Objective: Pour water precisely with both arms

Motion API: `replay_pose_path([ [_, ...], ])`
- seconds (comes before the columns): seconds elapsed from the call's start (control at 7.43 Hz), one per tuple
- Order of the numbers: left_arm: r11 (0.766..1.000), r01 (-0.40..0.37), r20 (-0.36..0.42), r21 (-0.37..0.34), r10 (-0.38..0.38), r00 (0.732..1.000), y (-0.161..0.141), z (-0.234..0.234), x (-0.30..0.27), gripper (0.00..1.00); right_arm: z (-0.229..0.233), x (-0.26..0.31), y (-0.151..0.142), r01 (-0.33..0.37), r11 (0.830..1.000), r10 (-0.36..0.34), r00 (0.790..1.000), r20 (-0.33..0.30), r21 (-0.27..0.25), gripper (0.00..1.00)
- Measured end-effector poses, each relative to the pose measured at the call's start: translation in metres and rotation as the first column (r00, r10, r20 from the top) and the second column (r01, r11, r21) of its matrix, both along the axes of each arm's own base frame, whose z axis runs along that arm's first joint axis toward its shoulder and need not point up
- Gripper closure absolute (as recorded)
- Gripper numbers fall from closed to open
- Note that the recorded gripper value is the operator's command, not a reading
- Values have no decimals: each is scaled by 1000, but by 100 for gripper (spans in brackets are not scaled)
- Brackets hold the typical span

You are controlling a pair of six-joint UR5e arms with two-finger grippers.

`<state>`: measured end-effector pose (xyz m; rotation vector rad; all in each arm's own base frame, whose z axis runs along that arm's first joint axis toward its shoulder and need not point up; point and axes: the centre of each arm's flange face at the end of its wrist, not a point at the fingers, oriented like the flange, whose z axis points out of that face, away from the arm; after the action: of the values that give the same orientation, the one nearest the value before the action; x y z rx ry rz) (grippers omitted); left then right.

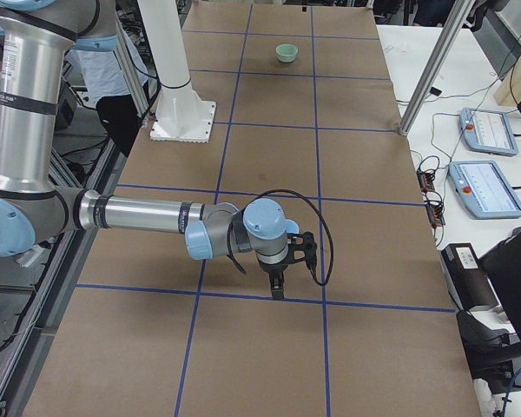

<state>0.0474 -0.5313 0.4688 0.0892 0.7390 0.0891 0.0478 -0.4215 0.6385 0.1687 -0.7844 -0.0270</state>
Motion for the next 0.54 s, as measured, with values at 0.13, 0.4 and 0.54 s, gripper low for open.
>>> replay_pose_path([
  [0.13,1000,-8,8,-4,8,1000,-1,13,-21,0,-13,0,-5,-1,1000,1,1000,5,-21,1],
  [0.4,998,-64,-5,-15,64,998,-1,58,-48,0,-57,5,-25,-15,994,16,1000,8,-106,1],
  [0.54,996,-75,-26,-38,74,997,7,82,-53,0,-66,7,-29,-17,992,18,1000,7,-126,1],
])
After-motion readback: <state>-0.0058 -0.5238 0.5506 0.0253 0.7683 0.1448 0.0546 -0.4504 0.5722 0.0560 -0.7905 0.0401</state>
